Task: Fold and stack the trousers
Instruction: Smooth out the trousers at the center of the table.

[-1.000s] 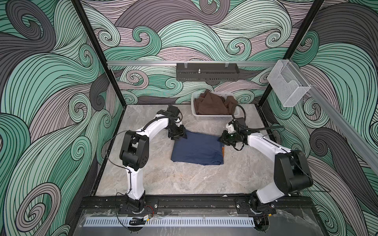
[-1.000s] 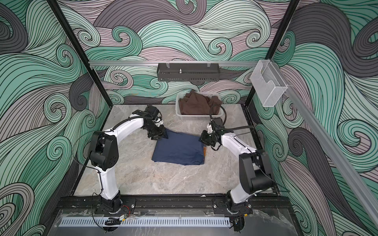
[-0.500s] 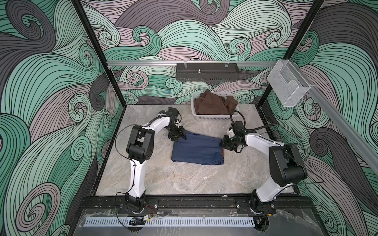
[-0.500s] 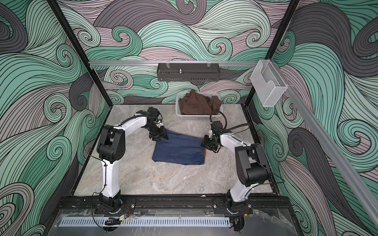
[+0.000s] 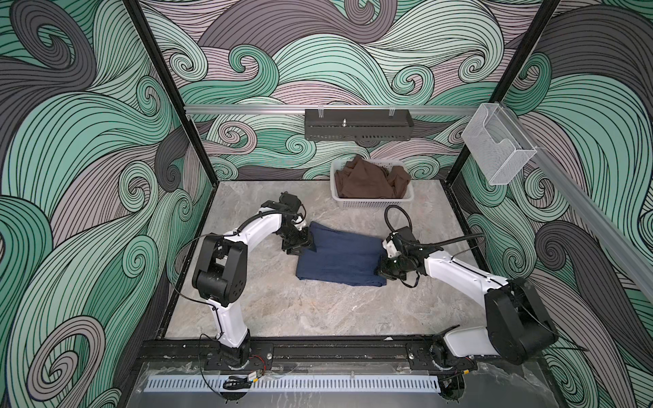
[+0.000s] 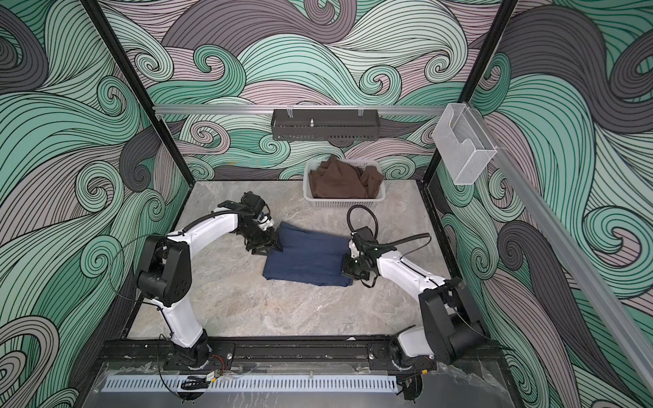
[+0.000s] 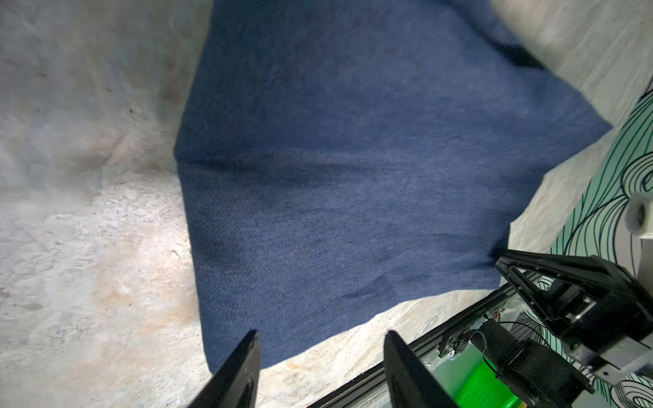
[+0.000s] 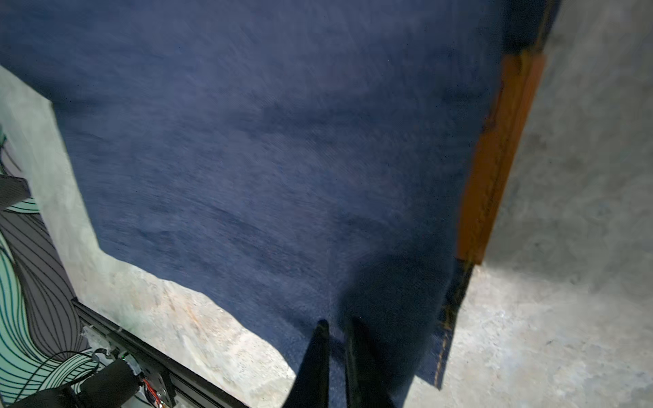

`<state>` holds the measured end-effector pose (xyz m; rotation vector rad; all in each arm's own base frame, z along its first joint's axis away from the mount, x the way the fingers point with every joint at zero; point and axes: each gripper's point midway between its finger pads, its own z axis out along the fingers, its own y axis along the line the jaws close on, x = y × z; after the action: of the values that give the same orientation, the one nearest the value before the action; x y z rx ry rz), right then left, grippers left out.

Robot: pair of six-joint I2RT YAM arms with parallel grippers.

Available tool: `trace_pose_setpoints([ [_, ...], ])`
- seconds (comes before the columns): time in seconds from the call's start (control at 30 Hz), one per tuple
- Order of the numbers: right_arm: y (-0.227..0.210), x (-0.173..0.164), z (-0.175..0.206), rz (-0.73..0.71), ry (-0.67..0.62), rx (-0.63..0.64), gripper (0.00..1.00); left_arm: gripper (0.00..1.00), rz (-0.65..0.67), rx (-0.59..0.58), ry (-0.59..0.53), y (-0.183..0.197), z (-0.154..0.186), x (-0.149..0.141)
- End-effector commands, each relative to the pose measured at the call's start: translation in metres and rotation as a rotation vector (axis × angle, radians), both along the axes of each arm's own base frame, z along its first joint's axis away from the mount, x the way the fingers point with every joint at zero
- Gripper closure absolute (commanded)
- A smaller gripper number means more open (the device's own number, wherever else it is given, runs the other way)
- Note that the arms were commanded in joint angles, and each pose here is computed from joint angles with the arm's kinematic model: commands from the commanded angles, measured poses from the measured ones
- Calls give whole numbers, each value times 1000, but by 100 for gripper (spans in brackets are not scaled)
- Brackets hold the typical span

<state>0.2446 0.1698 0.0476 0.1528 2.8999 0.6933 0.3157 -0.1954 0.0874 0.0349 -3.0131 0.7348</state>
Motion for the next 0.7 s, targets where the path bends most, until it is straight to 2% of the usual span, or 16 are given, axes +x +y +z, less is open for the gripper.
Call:
trace_pose_setpoints([
  [0.0,-8,-5,-15,-23,21,-45,87,41,-3,-7,-10,3,1,-1],
  [0.17,-19,-11,-21,-25,40,-106,80,41,-11,4,0,5,-4,-5],
  [0.37,-28,8,17,-24,-72,-168,52,40,-9,34,2,9,-9,-5],
  [0.43,-35,15,23,-23,-99,-211,46,39,-5,55,2,12,-13,-3],
  [0.67,-48,29,3,-24,-49,-316,39,38,-9,129,35,21,-31,0],
])
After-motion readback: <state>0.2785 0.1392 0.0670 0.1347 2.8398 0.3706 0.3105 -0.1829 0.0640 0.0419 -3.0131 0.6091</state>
